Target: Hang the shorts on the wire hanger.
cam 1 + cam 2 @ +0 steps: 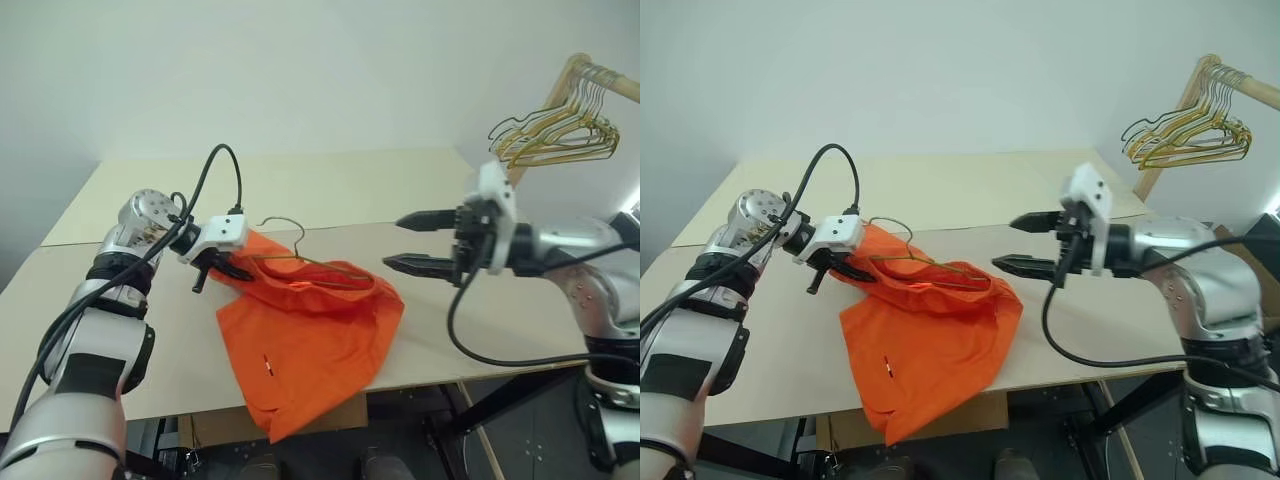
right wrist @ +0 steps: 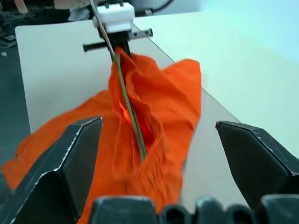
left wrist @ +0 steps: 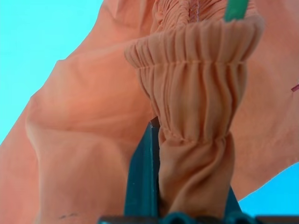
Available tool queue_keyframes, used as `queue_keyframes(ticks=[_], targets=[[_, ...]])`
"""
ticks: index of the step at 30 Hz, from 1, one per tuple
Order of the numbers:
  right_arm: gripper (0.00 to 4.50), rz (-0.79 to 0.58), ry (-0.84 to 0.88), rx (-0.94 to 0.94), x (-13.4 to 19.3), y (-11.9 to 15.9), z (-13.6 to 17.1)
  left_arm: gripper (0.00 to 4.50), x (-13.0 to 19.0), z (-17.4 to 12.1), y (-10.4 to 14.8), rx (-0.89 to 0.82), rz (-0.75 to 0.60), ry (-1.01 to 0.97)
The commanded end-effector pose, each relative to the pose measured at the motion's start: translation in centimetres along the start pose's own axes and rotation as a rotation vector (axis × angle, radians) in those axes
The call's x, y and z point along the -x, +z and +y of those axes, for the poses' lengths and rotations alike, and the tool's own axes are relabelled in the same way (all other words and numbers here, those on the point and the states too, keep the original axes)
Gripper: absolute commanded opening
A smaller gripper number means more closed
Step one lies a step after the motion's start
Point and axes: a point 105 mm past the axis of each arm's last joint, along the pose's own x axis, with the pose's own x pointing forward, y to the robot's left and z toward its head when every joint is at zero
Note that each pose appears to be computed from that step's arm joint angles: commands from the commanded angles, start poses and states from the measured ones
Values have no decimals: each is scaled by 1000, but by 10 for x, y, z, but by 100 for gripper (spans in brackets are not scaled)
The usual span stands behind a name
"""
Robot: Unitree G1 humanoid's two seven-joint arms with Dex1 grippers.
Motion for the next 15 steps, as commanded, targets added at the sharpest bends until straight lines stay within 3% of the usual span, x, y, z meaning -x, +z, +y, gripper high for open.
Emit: queue_keyframes(ticks=[1,9,12,15], targets=[[448,11,53,36,-37,13,9,2,6,4,9,-36,-10,21],[448,196,118,49,-97,-3,17,2,6,4,10,-40,-10,21],[384,249,113,56,-103,-8,15,2,7,4,10,-41,-8,23],[279,259,104,55,-106,-7,11,2,7,5,10,-42,-6,25]])
